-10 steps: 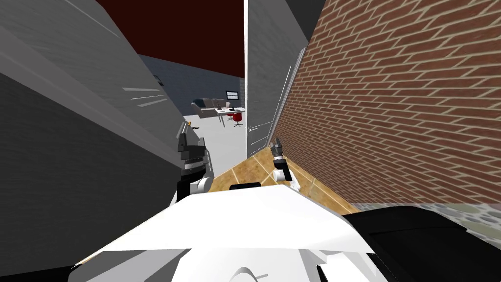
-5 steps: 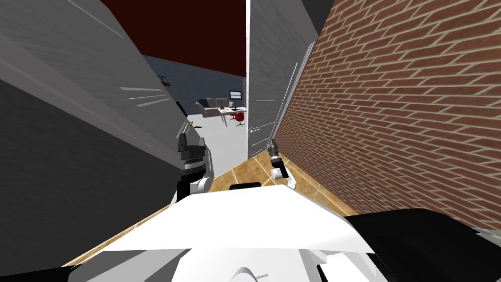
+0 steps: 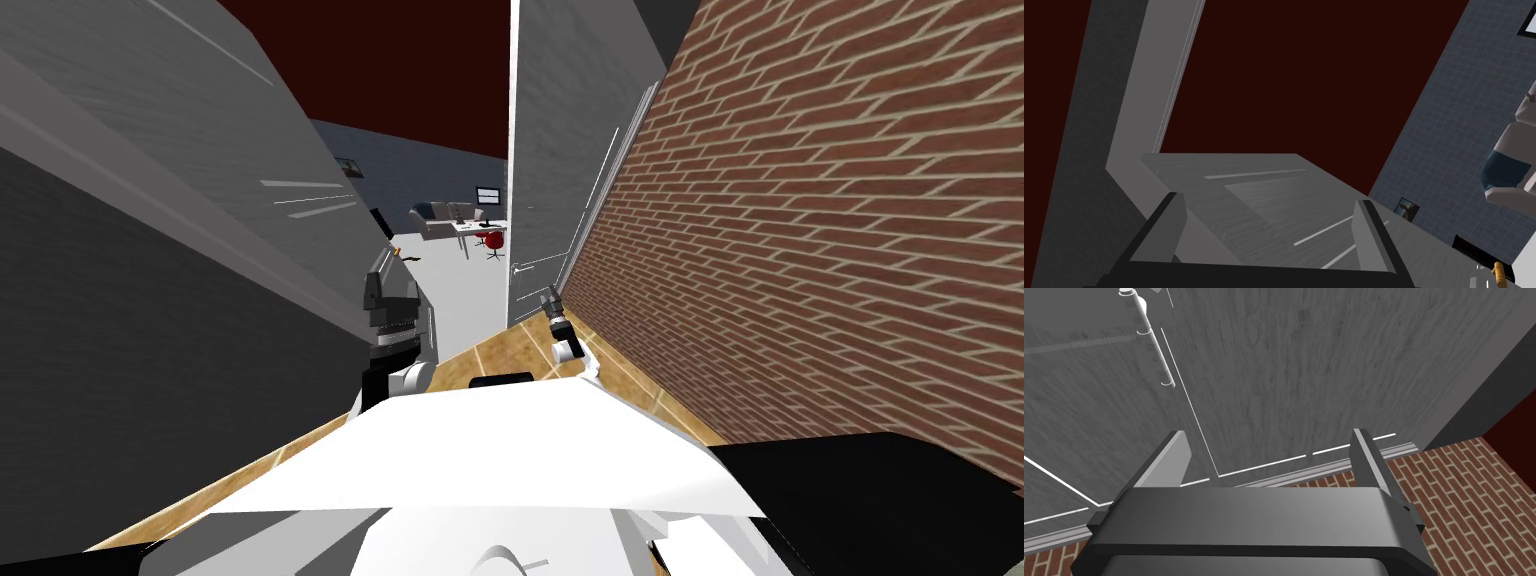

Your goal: Push the door open

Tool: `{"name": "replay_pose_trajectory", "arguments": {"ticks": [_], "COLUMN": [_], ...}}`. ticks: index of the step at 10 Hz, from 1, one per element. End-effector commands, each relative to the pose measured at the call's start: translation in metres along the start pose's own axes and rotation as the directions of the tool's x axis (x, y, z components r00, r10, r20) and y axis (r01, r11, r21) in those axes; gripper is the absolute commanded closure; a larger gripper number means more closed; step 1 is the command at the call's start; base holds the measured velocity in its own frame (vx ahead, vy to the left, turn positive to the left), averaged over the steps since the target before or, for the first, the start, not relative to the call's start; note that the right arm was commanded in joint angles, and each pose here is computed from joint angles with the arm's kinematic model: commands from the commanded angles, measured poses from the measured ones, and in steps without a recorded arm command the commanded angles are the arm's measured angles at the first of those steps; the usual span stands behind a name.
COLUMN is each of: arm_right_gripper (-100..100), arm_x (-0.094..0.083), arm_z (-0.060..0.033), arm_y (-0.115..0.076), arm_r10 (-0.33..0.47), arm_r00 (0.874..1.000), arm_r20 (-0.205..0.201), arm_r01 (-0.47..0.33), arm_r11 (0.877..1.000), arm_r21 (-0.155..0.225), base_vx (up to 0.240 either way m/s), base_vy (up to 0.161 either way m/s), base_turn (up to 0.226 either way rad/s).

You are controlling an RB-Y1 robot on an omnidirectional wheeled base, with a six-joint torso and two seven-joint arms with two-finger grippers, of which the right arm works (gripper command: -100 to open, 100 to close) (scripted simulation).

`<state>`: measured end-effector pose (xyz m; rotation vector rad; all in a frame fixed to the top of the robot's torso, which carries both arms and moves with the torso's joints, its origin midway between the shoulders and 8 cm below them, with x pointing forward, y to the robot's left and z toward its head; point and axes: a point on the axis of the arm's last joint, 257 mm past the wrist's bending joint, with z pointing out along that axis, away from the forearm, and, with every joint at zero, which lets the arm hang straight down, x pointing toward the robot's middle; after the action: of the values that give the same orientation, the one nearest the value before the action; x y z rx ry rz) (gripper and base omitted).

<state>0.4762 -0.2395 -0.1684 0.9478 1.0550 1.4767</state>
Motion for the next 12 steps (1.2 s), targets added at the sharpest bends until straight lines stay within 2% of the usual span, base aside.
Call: {"name": "replay_pose_trajectory", "arguments": {"ticks": [1, 5, 6, 9, 10, 12], "arm_right_gripper": [-100, -100, -100, -100, -100, -100], "arm_x": [0.001, 0.002, 0.001, -0.002, -0.004, -0.007], "arm_z": [0.0026, 0.0105, 0.0091, 0.0153, 0.0140, 0.0183], "arm_y": [-0.014, -0.039, -0.043, -0.067, -0.070, -0.082], "arm_r10": [0.008, 0.025, 0.025, 0.033, 0.032, 0.033], "arm_r00": [1.000, 0.999, 0.999, 0.997, 0.997, 0.996], "arm_r20": [-0.014, -0.048, -0.046, -0.070, -0.068, -0.081], "arm_r01": [-0.008, -0.022, -0.021, -0.023, -0.022, -0.020], "arm_r11": [1.000, 0.997, 0.996, 0.991, 0.990, 0.987], "arm_r21": [0.026, 0.073, 0.082, 0.130, 0.136, 0.162], "base_vx": [0.052, 0.057, 0.044, 0.061, 0.063, 0.059], "base_vy": [-0.049, -0.056, -0.057, -0.052, -0.066, -0.063], "base_turn": [0.086, 0.104, 0.055, 0.110, 0.051, 0.104]}}
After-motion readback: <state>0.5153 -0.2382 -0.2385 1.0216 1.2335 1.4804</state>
